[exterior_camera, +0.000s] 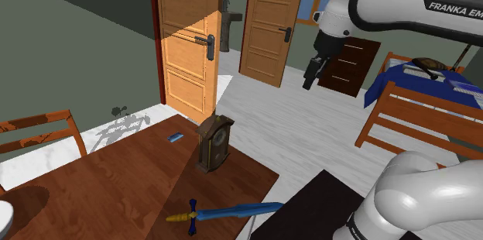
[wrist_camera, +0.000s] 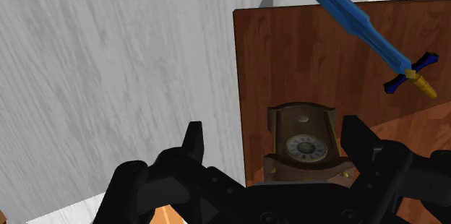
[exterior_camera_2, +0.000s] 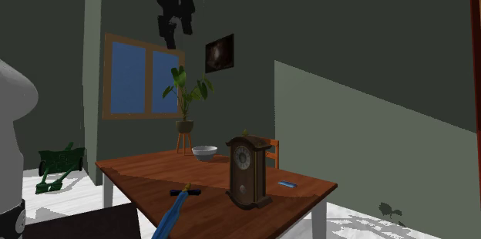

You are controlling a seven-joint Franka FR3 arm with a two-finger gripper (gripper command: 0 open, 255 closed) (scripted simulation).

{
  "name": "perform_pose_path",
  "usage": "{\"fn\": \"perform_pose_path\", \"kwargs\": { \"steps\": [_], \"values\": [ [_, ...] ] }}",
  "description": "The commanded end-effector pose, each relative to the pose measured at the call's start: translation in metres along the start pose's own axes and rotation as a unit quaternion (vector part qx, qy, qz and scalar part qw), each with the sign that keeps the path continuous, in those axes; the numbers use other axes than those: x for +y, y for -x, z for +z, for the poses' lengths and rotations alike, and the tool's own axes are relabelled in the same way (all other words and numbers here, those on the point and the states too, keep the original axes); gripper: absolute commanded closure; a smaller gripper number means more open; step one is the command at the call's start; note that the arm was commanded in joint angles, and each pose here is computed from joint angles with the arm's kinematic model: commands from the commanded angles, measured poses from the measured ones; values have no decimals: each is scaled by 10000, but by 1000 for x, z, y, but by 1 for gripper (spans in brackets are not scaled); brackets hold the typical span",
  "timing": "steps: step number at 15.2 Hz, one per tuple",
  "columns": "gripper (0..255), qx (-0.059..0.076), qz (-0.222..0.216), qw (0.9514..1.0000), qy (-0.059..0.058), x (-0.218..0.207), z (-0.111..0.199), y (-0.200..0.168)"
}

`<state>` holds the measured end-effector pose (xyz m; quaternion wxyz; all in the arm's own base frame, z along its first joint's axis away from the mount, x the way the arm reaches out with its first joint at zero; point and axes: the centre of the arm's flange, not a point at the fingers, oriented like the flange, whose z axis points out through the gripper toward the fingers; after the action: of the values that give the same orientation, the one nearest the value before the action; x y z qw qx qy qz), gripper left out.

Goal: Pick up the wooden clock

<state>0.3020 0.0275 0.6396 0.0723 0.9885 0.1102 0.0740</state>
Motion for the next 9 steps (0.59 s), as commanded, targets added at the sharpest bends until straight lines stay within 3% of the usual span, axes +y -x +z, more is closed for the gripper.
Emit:
{"fn": "perform_pose_path", "kwargs": {
  "steps": [1, 9],
  "values": [
    [0, 0, 0, 10000, 0, 0, 0, 0],
    [0, -180, -29, 9995, -257, -16, 65, -86]
  ]
}}
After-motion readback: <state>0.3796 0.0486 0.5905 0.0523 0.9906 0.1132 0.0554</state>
